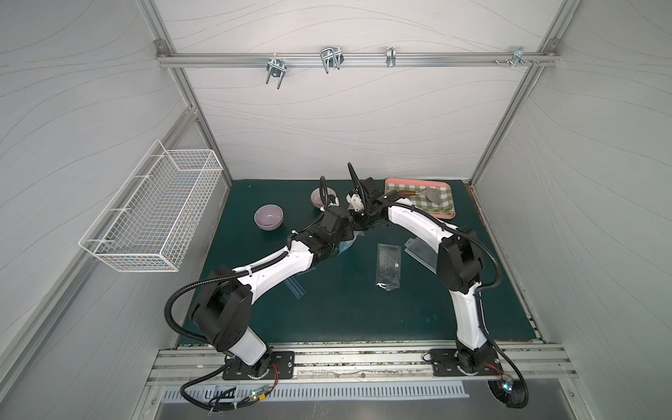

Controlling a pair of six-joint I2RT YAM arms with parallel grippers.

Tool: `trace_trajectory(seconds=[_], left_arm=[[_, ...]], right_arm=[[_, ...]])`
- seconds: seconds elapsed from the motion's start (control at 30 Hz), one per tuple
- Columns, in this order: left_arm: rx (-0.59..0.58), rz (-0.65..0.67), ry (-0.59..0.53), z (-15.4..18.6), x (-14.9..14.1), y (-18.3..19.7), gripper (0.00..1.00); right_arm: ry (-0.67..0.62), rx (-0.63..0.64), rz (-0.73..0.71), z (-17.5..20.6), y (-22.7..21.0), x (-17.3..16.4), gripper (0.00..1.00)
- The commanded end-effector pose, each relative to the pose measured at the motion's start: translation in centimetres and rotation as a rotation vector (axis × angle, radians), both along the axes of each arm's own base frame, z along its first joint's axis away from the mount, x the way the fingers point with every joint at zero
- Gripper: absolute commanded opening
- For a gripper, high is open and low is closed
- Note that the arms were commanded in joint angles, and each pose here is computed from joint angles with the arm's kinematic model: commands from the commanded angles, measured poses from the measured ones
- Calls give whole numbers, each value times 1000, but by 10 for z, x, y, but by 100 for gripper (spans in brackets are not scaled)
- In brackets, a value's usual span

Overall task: Open the ruler set and take out the ruler
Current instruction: Take out the ruler from the ruler set bag.

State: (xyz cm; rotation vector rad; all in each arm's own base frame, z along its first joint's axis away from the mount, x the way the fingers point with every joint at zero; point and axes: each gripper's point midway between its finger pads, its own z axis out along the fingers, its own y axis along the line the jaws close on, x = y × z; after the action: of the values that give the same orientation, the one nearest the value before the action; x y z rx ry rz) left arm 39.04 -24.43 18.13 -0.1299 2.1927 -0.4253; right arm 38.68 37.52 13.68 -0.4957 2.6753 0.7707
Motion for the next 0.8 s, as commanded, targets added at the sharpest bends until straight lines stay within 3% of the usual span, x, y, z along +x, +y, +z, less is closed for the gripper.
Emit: trace_trajectory(seconds=[0.0,0.4,0.77], left_arm=[[-99,25,-96,30,4,-6,0],[-116,-5,-173,46,-2,-14,0],[-96,-3,-190,46,-1,-16,0]], right_arm=[[-44,-28,-53,12,-8,4,32],[-36,-19,-77,-1,-3,12,26],[-21,-16,-69,-9,2,13,8]])
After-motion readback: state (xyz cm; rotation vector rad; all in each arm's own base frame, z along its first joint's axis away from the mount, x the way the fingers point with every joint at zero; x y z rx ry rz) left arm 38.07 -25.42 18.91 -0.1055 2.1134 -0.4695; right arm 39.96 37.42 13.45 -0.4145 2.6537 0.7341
